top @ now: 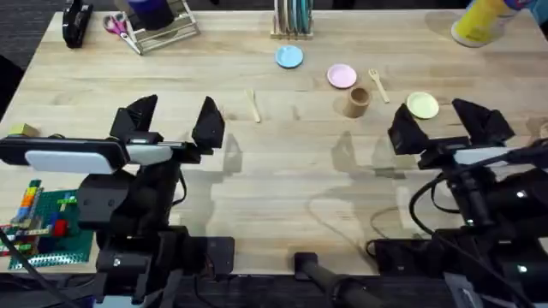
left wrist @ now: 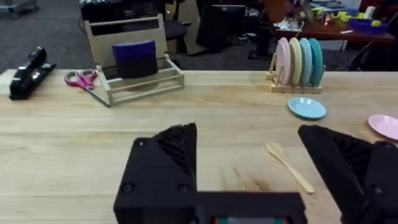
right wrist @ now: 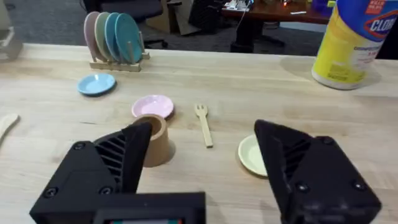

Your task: Pick up a utensil and set it on the pink plate, then put the other utensil in the container.

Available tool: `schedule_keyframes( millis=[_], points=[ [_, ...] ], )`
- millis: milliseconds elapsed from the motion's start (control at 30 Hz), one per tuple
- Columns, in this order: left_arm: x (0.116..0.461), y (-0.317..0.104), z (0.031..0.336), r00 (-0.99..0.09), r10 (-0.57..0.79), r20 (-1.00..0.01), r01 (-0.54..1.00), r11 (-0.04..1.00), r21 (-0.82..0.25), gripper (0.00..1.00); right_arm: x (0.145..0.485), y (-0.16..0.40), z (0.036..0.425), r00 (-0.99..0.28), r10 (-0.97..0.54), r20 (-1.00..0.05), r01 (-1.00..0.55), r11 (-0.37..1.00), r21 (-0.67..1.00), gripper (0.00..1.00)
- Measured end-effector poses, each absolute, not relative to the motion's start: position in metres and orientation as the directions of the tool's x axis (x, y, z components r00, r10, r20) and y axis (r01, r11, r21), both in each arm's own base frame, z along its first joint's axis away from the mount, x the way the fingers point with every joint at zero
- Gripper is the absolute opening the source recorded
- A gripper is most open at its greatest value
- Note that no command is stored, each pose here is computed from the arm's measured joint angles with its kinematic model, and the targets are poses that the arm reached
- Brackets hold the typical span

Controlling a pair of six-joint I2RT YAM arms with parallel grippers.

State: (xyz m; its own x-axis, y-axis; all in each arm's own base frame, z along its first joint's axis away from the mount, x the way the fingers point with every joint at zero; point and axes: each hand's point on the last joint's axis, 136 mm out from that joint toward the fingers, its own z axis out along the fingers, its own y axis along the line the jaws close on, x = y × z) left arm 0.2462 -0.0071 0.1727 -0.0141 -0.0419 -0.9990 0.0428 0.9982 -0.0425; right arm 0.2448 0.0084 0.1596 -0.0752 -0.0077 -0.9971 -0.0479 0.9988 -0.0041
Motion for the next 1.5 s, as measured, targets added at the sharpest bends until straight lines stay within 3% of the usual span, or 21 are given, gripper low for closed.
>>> schedule_keyframes(
  millis=[133, 333, 733, 1167, 1500],
  points=[
    [0.243, -0.009, 0.180, -0.035, -0.061, -0.998, 0.050, 0.997, -0.063, 0.993, 0.241, 0.008, 0.185, -0.048, -0.008, -0.999, -0.048, 0.999, -0.005, 0.998],
    [0.227, -0.009, 0.244, -0.008, -0.068, -0.998, 0.051, 0.996, -0.068, 0.993, 0.237, 0.008, 0.236, -0.068, -0.008, -0.998, -0.048, 0.999, -0.004, 0.998],
    [0.234, -0.004, 0.290, -0.332, -0.074, -0.941, -0.001, 0.997, -0.078, 0.993, 0.261, 0.008, 0.261, -0.467, -0.009, -0.884, -0.046, 0.999, 0.014, 0.998],
    [0.264, -0.003, 0.263, -0.741, -0.079, -0.667, -0.043, 0.997, -0.070, 0.993, 0.287, 0.008, 0.252, -0.739, -0.010, -0.674, -0.038, 0.999, 0.027, 0.998],
    [0.288, -0.003, 0.230, -0.864, -0.079, -0.497, -0.057, 0.997, -0.060, 0.993, 0.295, 0.008, 0.231, -0.797, -0.010, -0.604, -0.036, 0.999, 0.030, 0.998]
  ],
)
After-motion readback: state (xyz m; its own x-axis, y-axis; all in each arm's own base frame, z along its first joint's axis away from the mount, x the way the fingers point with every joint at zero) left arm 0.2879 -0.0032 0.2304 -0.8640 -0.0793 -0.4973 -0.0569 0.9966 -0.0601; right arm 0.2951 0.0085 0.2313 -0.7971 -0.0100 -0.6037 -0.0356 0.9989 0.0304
